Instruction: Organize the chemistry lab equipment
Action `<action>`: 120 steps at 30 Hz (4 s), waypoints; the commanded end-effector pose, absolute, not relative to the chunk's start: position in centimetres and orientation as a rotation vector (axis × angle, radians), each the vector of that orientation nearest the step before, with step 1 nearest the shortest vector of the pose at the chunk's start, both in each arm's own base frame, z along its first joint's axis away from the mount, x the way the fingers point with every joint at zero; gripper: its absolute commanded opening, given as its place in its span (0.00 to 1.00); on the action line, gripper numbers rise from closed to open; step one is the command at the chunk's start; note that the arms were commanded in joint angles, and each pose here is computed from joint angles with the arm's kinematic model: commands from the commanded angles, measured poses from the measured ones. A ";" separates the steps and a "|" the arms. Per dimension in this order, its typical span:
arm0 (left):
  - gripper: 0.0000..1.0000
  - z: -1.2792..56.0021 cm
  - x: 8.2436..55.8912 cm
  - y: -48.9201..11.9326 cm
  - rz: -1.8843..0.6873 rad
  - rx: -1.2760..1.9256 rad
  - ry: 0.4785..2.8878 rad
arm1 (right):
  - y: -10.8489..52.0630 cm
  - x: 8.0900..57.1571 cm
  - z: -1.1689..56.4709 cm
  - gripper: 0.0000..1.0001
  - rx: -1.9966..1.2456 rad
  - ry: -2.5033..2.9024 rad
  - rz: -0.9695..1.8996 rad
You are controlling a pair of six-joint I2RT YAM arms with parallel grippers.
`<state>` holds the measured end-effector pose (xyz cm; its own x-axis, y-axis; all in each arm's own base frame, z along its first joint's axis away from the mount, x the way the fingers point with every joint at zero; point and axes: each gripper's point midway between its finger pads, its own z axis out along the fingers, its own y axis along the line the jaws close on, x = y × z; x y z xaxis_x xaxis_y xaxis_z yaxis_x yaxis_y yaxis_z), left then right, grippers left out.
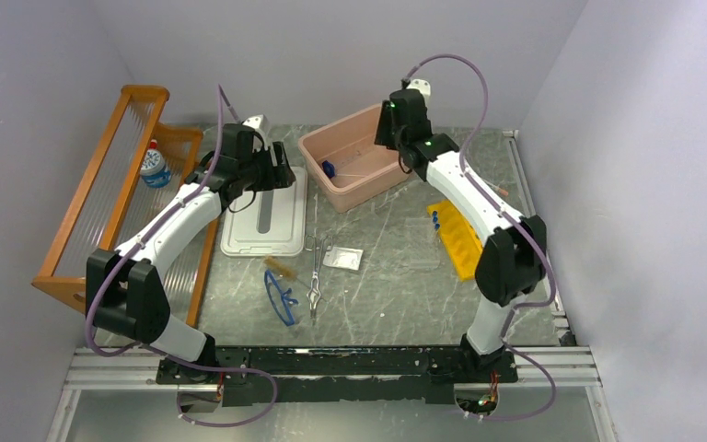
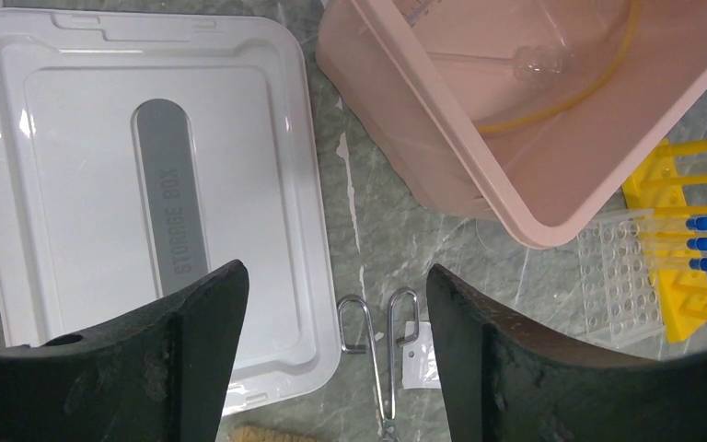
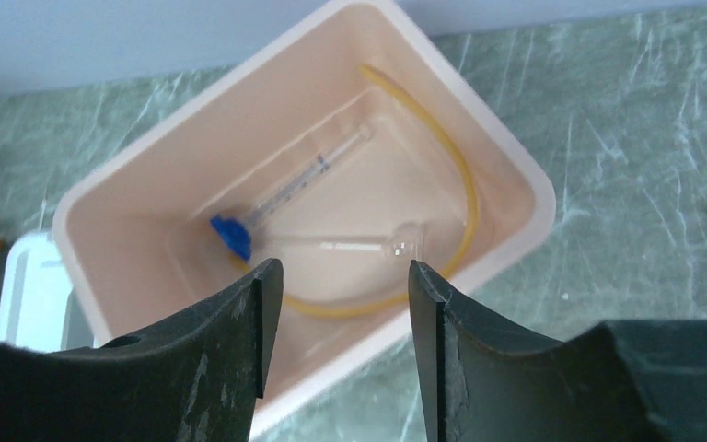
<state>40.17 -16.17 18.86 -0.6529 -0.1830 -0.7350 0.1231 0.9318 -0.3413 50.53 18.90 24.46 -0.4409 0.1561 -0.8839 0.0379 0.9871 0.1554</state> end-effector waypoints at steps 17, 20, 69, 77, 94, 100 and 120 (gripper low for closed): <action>0.75 20.3 40.3 -17.6 -0.564 0.029 2.188 | 22.6 37.5 13.0 0.57 -0.348 2.250 0.369; 0.75 20.6 40.3 -17.7 -0.569 0.029 2.183 | 23.5 38.5 12.8 0.53 -0.375 2.236 0.346; 0.74 19.1 40.5 -17.5 -0.559 -0.036 2.216 | 28.7 35.3 25.2 0.00 -0.568 2.015 0.657; 0.73 18.8 40.2 -18.0 -0.608 -0.063 2.223 | 27.9 41.9 30.2 0.00 -0.267 1.837 0.539; 0.73 17.8 40.4 -18.5 -0.627 -0.058 2.270 | 31.0 48.5 18.4 0.00 -0.541 2.059 0.315; 0.72 17.5 41.1 -18.8 -0.631 -0.058 2.281 | 31.5 49.3 14.4 0.00 -0.587 2.112 0.259; 0.73 17.9 40.5 -18.2 -0.584 -0.018 2.295 | 31.7 49.6 15.8 0.43 -0.482 2.139 0.244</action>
<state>40.61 -18.40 15.81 -0.7428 -0.1967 -0.6399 0.1239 0.8990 -0.4201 49.69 31.80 11.86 -0.5250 -0.3280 -0.7853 -0.4707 0.8807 -0.0531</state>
